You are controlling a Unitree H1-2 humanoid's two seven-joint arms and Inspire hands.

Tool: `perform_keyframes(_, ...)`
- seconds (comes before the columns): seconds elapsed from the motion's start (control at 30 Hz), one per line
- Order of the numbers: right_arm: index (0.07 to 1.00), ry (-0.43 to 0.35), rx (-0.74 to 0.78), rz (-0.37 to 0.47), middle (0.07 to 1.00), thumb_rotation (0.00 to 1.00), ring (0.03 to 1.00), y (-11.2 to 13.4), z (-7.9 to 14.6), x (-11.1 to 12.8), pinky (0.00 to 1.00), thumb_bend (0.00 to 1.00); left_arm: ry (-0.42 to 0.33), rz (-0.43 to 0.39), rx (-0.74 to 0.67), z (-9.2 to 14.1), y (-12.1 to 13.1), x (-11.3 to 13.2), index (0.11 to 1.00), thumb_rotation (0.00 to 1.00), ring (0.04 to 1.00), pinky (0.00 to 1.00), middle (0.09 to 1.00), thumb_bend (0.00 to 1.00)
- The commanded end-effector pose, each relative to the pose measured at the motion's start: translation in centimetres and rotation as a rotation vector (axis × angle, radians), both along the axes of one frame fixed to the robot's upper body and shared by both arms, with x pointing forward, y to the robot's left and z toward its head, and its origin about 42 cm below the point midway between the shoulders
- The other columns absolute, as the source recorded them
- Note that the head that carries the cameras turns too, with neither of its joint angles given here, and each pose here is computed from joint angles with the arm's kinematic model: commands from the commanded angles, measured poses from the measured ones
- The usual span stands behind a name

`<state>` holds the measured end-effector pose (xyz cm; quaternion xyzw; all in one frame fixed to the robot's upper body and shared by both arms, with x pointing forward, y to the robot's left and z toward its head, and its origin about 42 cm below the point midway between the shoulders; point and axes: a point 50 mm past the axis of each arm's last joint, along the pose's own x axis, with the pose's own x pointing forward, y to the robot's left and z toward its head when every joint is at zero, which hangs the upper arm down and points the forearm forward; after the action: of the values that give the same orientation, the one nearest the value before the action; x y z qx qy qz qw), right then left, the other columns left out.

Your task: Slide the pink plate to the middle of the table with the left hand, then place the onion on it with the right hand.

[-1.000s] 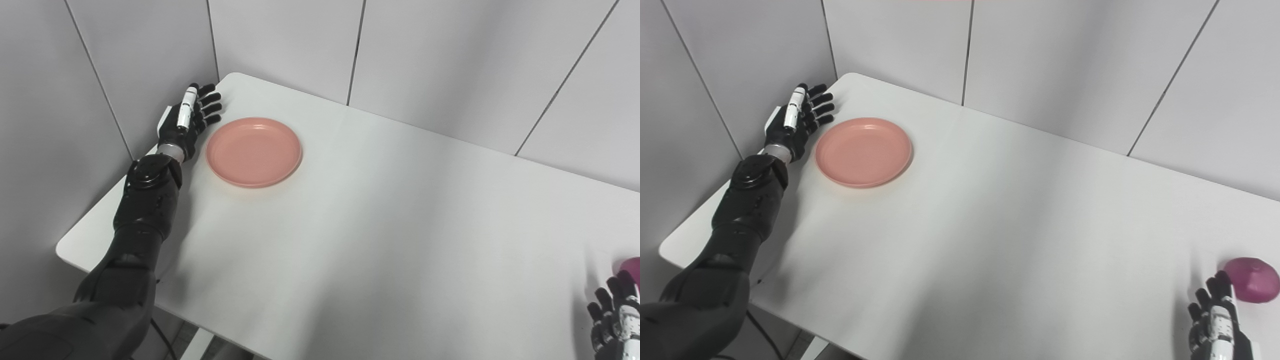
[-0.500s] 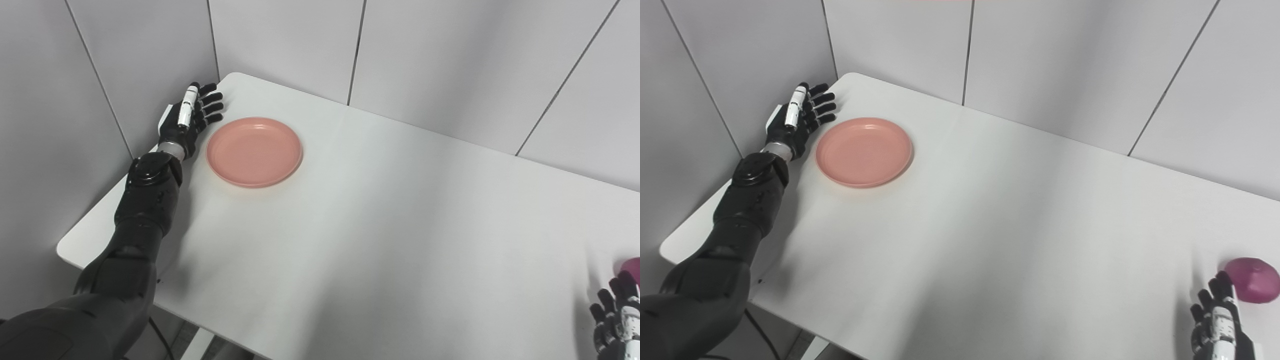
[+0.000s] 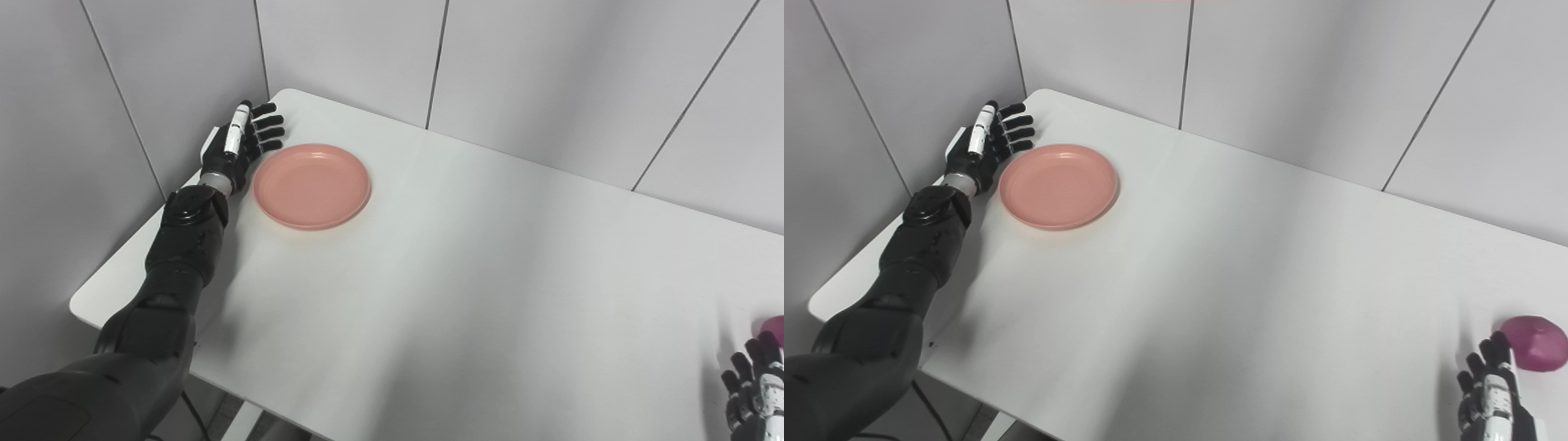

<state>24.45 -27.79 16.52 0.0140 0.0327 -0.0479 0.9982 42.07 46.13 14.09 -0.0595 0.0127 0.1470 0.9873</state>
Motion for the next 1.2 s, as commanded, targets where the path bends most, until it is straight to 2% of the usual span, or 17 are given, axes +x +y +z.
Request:
perform_keyframes(0.0, 0.996, -0.045, -0.006, 0.005, 1.0, 1.0, 1.0, 0.2, 1.2, 0.2, 1.0, 0.0, -0.079, -0.029, 0.017, 3.3, -0.2, 2.1, 0.72, 1.0, 0.736, 0.71, 0.735, 0.26)
perform_keyframes(0.43, 1.0, -0.051, -0.003, 0.01, 1.0, 1.0, 1.0, 0.1, 1.1, 0.1, 1.0, 0.0, -0.09, -0.09, -0.002, 3.3, -2.0, 2.9, 0.721, 1.0, 0.736, 0.72, 0.736, 0.29)
perform_keyframes(1.17, 1.0, -0.054, 0.003, 0.011, 1.0, 1.0, 1.0, 0.5, 1.3, 0.0, 1.0, 0.0, -0.104, -0.203, 0.004, 3.7, -5.3, 4.1, 0.717, 1.0, 0.734, 0.7, 0.737, 0.27)
